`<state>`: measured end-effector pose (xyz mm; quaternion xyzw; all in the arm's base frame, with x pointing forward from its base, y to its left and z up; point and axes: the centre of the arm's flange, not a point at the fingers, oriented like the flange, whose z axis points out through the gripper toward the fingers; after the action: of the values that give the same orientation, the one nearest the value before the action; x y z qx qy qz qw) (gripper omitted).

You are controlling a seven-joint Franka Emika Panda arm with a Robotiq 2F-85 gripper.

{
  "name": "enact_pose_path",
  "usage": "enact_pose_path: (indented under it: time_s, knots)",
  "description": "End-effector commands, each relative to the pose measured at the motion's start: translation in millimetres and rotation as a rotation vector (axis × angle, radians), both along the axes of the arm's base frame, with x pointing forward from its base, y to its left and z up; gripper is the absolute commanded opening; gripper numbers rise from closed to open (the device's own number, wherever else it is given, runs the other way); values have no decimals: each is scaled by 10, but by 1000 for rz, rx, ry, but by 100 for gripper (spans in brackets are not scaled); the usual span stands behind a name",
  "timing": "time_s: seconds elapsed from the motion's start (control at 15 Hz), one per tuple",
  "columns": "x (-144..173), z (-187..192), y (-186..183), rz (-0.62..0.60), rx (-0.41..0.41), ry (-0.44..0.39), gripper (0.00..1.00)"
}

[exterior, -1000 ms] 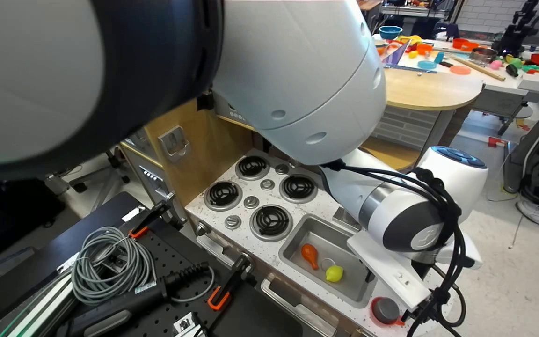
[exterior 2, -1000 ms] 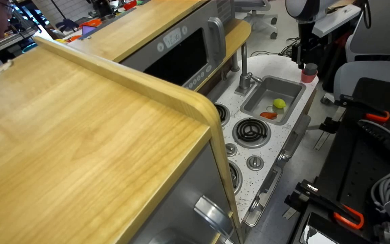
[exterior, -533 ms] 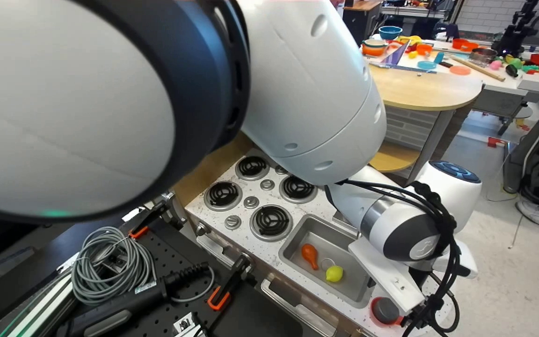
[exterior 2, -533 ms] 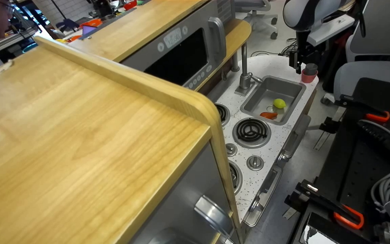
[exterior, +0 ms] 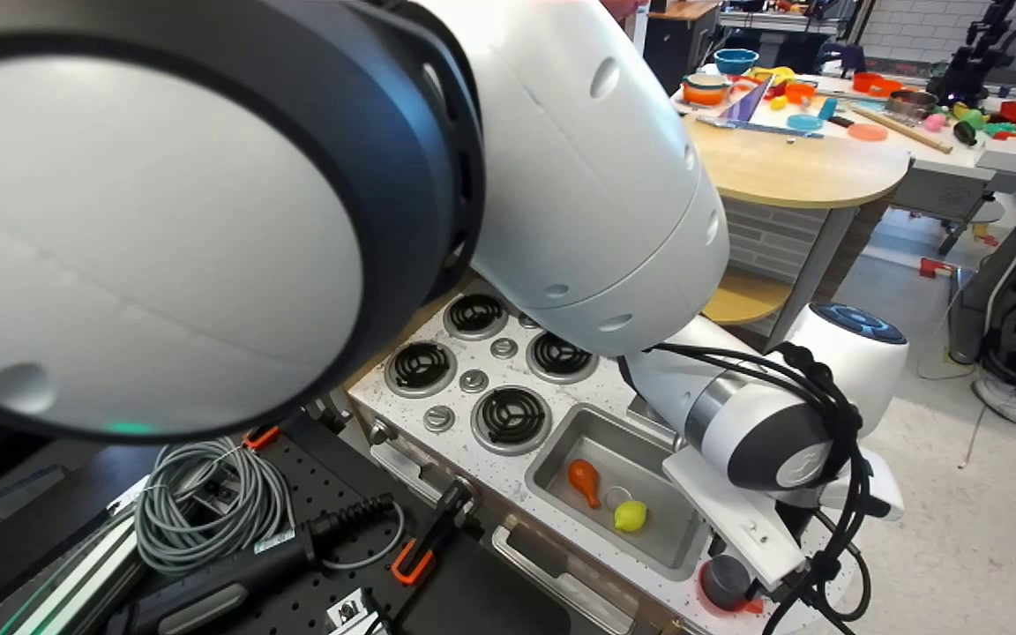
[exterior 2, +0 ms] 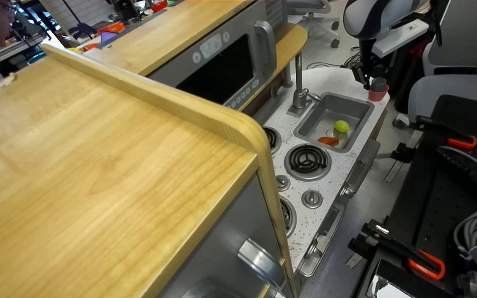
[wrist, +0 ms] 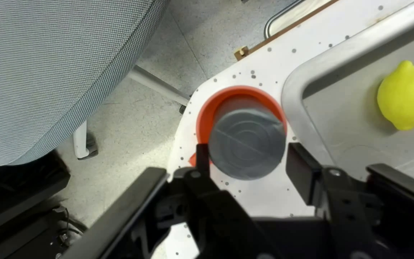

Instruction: Take the grey cylinder out of the orange mug then place it back in the orange mug

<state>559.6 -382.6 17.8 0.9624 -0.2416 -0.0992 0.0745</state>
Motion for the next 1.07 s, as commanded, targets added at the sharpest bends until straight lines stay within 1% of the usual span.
enact_pose_path:
  time_s: [0.0,0.07,0.13,0.2,0.33,0.47,0.6,1.0]
  knots:
    - [58,-11,-109,-30,-20,-15,27]
    - [50,13,-120,-36,-24,-16,20]
    - [46,42,-127,-43,-29,-18,16]
    - [29,85,-132,-43,-42,-24,16]
    - [8,172,-122,-49,-43,-32,13]
    - [8,255,-56,-37,-35,-41,13]
    - [61,347,27,-33,-3,-55,13]
    - [352,659,266,-59,45,-101,13]
